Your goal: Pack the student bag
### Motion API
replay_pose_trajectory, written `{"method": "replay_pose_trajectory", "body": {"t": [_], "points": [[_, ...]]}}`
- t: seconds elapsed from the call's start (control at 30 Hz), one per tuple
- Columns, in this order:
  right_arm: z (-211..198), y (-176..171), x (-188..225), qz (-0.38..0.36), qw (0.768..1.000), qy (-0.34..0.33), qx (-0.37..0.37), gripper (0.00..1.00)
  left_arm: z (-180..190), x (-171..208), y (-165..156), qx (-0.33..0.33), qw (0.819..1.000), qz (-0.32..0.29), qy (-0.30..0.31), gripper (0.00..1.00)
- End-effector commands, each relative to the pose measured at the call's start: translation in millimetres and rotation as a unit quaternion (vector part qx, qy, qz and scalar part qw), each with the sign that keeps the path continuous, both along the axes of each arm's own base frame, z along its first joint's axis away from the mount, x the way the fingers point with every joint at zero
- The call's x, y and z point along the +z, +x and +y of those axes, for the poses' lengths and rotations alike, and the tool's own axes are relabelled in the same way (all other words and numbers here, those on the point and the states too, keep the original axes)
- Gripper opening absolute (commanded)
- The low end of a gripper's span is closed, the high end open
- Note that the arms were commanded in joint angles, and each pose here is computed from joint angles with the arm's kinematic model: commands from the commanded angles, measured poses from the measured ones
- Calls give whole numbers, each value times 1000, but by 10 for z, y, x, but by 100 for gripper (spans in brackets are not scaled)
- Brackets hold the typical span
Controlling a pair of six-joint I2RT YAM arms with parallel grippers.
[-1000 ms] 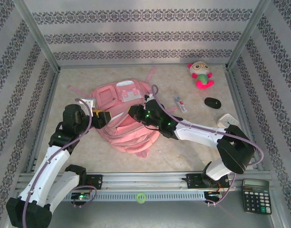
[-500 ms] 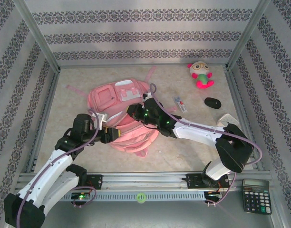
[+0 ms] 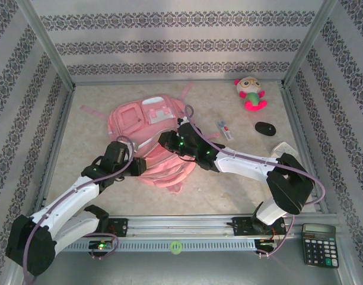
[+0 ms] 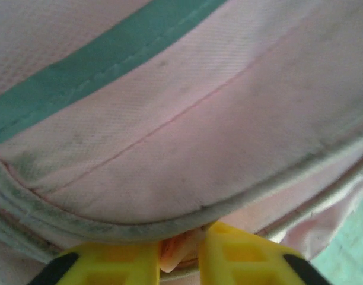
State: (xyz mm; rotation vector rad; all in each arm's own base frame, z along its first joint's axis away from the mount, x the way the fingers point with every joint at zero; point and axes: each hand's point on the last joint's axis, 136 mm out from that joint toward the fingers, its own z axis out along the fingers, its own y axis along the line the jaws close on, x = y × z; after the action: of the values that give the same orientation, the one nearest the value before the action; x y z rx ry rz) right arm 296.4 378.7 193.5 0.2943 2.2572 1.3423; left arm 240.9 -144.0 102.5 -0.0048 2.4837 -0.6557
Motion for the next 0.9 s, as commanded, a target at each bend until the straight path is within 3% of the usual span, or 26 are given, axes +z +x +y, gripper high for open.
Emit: {"method": "replay_pose_trajectory", "body": {"t": [0.0, 0.23, 0.53, 0.6, 0.7, 0.77, 0.87], "points": [[117, -2, 591, -63, 996, 58, 32, 0, 282, 61, 138, 71, 995, -9, 64, 0], [-203, -39, 479, -51, 997, 38, 35, 0, 748, 124, -23, 155, 978, -3, 137, 0], [-445, -105, 504, -55, 997, 35, 35, 0, 850, 194, -23, 168, 973, -2, 156, 0], [-387, -129, 522, -54, 997, 38, 46, 0, 766, 283, 39, 138, 978, -20, 154, 4], [-276, -156, 566, -56, 996, 43, 61, 0, 534, 483, 144, 58, 986, -68, 139, 34], [-214, -156, 581, -56, 995, 46, 68, 0, 397, 648, 182, -4, 984, -114, 140, 40], [-148, -157, 595, -57, 994, 49, 73, 0, 218, 941, 206, -96, 963, -203, 152, 46]]}}
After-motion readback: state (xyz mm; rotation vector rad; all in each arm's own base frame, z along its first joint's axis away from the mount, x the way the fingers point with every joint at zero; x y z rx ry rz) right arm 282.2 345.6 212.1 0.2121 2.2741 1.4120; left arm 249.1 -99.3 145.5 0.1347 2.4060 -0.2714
